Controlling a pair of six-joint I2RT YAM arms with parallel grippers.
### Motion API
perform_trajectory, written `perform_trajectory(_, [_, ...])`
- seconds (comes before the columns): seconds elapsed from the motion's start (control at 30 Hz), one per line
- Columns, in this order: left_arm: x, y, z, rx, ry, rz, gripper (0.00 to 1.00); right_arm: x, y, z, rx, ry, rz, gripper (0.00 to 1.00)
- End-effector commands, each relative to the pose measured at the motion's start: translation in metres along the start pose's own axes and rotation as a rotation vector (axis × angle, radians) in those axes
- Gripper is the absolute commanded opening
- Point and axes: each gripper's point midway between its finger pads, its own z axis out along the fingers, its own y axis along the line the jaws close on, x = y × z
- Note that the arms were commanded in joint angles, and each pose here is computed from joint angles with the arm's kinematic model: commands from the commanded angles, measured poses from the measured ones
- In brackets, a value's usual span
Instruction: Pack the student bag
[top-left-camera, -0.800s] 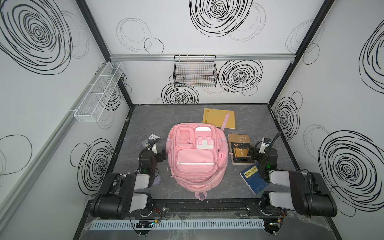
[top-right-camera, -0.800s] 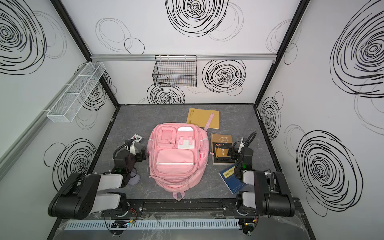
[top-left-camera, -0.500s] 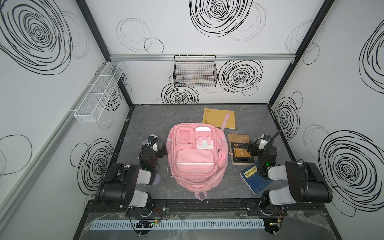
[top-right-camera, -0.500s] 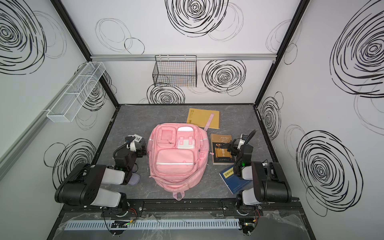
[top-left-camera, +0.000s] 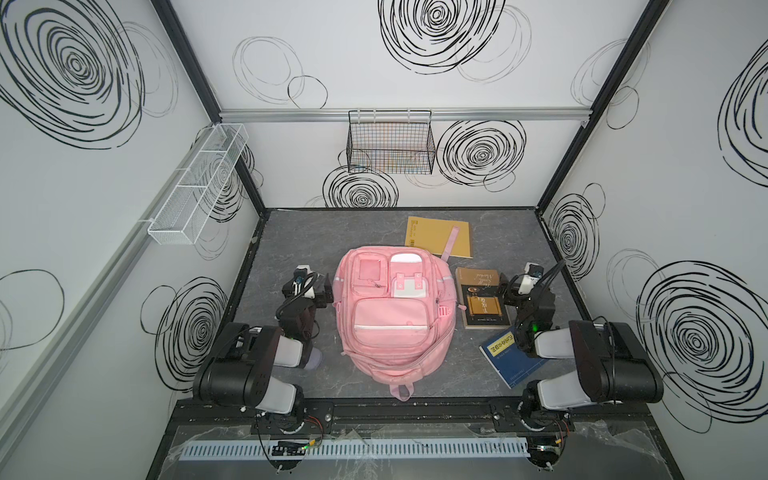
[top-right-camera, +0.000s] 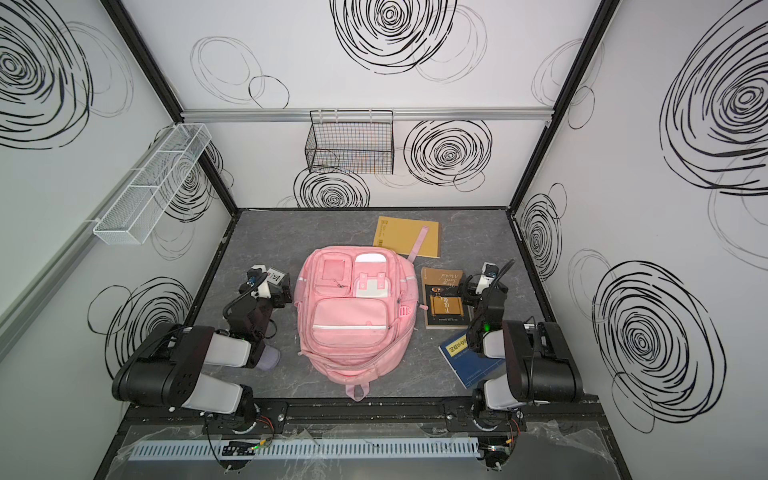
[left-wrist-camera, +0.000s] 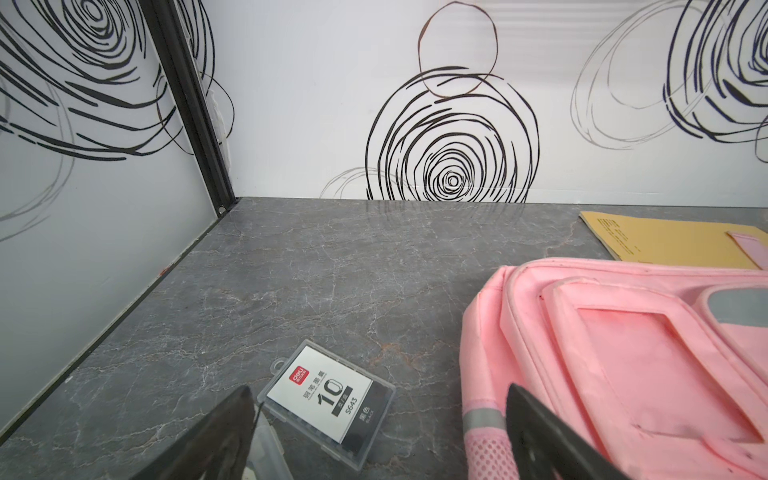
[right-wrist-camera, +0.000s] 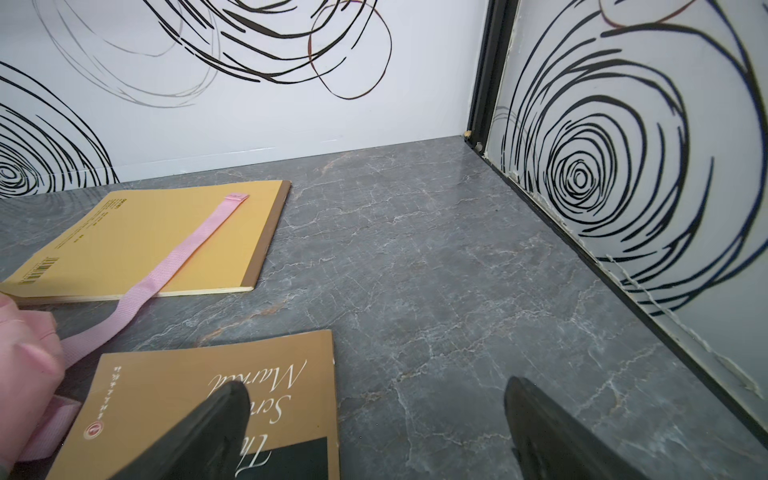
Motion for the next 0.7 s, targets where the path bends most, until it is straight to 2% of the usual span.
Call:
perform_trajectory(0.0, [-0.031, -0.001, 0.003, -0.004, -0.115, 0.002, 0.96, -0.021, 0.002, 0.004, 0.005, -0.074, -0.009, 1.00])
perform_trajectory(0.3, [-0.029, 0.000, 0.005, 0.014, -0.103, -0.013, 0.96, -0.020, 0.002, 0.005, 0.005, -0.070, -0.009, 1.00])
perform_trajectory(0.47, [-0.041, 0.006, -0.012, 0.012, -0.173, -0.041, 0.96, -0.031, -0.002, -0.003, 0.019, -0.107, 0.002, 1.00])
perform_trajectory(0.57, [-0.059, 0.016, -0.032, -0.070, -0.229, -0.050, 1.00, -0.049, -0.001, 0.003, 0.035, -0.042, 0.016, 1.00])
perform_trajectory(0.67, [-0.079, 0.008, -0.035, -0.109, -0.192, -0.081, 0.95, -0.073, 0.010, 0.006, -0.008, 0.023, 0.104, 0.98])
